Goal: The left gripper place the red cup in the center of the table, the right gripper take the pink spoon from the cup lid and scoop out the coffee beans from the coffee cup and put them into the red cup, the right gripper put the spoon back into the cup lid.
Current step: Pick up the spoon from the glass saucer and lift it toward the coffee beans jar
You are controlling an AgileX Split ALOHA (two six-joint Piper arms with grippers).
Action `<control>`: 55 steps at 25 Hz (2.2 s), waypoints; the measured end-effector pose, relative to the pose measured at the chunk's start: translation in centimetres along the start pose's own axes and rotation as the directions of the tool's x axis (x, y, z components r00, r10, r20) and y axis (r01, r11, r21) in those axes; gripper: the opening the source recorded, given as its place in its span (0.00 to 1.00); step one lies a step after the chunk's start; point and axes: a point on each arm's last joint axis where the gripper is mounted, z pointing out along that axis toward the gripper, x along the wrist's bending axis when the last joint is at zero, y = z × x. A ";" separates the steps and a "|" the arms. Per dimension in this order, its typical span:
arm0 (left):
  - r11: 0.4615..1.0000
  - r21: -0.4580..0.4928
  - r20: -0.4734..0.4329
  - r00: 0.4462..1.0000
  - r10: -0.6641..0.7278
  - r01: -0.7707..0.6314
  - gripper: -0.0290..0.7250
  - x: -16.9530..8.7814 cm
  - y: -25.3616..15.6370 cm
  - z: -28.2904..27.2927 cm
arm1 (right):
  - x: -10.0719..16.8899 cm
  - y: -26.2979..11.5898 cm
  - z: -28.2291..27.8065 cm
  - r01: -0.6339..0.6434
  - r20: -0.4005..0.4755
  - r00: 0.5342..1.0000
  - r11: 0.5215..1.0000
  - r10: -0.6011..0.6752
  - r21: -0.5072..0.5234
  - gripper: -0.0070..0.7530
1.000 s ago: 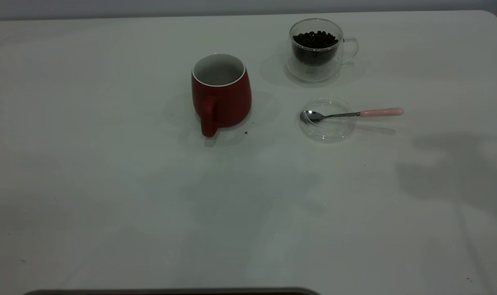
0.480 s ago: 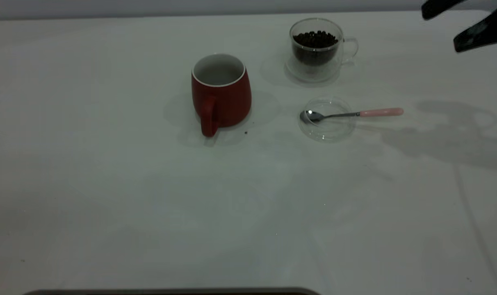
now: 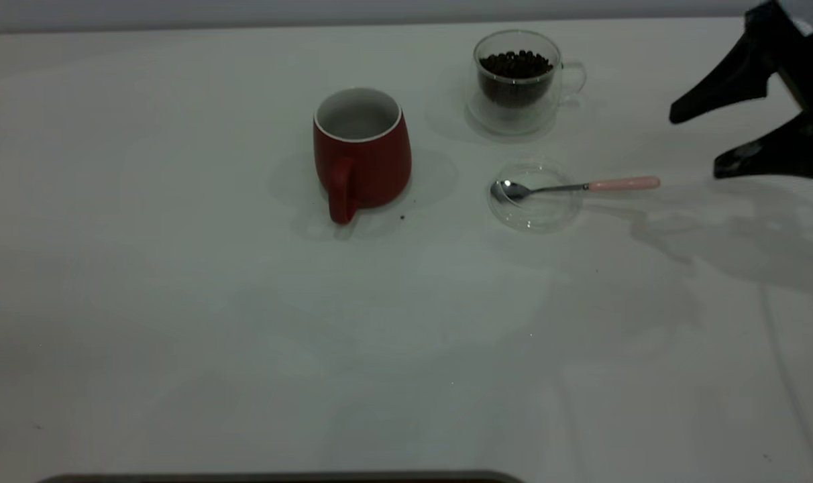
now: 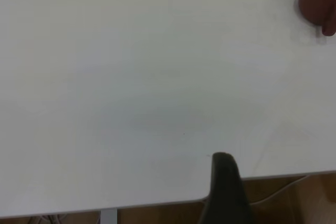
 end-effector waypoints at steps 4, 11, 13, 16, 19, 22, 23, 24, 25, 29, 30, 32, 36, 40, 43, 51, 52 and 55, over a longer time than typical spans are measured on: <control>1.000 0.000 0.000 1.000 0.000 0.000 0.82 0.0 0.0 0.0 | -1.5 0.0 1.7 -0.027 -0.023 0.999 0.999 0.026 -0.044 0.91; 1.000 0.000 0.000 1.000 0.000 0.000 0.82 0.0 0.0 0.0 | -4.1 -0.7 4.3 -0.105 -0.031 0.994 0.993 0.103 -0.061 0.91; 1.000 0.000 0.000 1.000 -0.001 0.001 0.82 0.0 0.0 0.0 | -4.6 -0.7 4.9 -0.106 -0.037 0.994 0.993 0.104 -0.058 0.91; 1.000 0.000 0.000 1.000 -0.002 0.002 0.82 0.0 0.0 0.0 | -4.9 -0.5 5.5 -0.104 -0.058 0.993 0.993 0.101 -0.054 0.91; 1.000 0.000 0.000 1.000 -0.002 0.002 0.82 0.0 0.0 0.0 | -4.8 -0.3 6.0 -0.098 -0.089 0.992 0.994 0.093 -0.051 0.91; 1.000 0.000 0.000 1.000 -0.002 0.002 0.82 0.0 0.0 0.0 | -4.4 -0.2 6.5 -0.080 -0.103 0.992 0.996 0.075 -0.044 0.91; 1.000 0.000 0.000 1.000 -0.002 0.002 0.82 0.0 0.0 0.0 | -4.2 -0.1 6.7 -0.070 -0.105 0.992 0.997 0.066 -0.042 0.91; 1.000 0.000 0.000 1.000 -0.002 0.002 0.82 0.0 0.0 0.0 | -3.9 -0.1 6.8 -0.061 -0.108 0.993 0.997 0.056 -0.039 0.91; 1.000 0.000 0.000 1.000 -0.002 0.002 0.82 0.0 0.0 0.0 | -3.7 -0.1 7.0 -0.052 -0.110 0.993 0.998 0.048 -0.038 0.91; 1.000 0.000 0.000 1.000 -0.002 0.002 0.82 0.0 0.0 0.0 | -3.1 0.0 7.4 -0.029 -0.115 0.993 0.999 0.025 -0.034 0.90; 1.000 0.000 0.000 1.000 -0.002 0.002 0.82 0.0 0.0 0.0 | -3.0 -0.1 7.6 -0.026 -0.116 0.993 0.999 0.022 -0.030 0.90; 1.000 0.000 0.000 1.000 -0.002 0.002 0.82 0.0 0.0 0.0 | -2.9 -0.1 7.7 -0.022 -0.117 0.993 0.999 0.018 -0.028 0.89; 1.000 0.000 0.000 1.000 -0.002 0.002 0.82 0.0 0.0 0.0 | -2.6 -0.2 7.9 -0.013 -0.118 0.993 1.000 0.011 -0.021 0.85; 1.000 0.000 0.000 1.000 -0.002 0.002 0.82 0.0 0.0 0.0 | -2.4 -0.3 8.1 -0.008 -0.120 0.993 1.000 0.006 -0.015 0.72; 1.000 0.000 0.001 1.000 -0.002 0.002 0.82 0.0 0.0 0.0 | -2.4 -0.3 8.1 0.003 -0.120 0.993 1.000 -0.005 -0.017 0.59; 1.000 0.000 0.001 1.000 0.000 0.000 0.82 0.0 0.0 0.0 | -2.4 -0.3 8.1 0.047 -0.119 0.992 0.999 -0.049 -0.022 0.29; 1.000 0.000 0.001 1.000 0.000 0.000 0.82 0.0 0.0 0.0 | -2.4 -0.4 8.1 0.051 -0.118 0.992 0.998 -0.053 -0.020 0.27; 1.000 0.000 0.001 1.000 0.000 0.000 0.82 0.0 0.0 0.0 | -2.1 -0.4 7.9 0.079 -0.124 0.989 0.997 -0.080 -0.009 0.22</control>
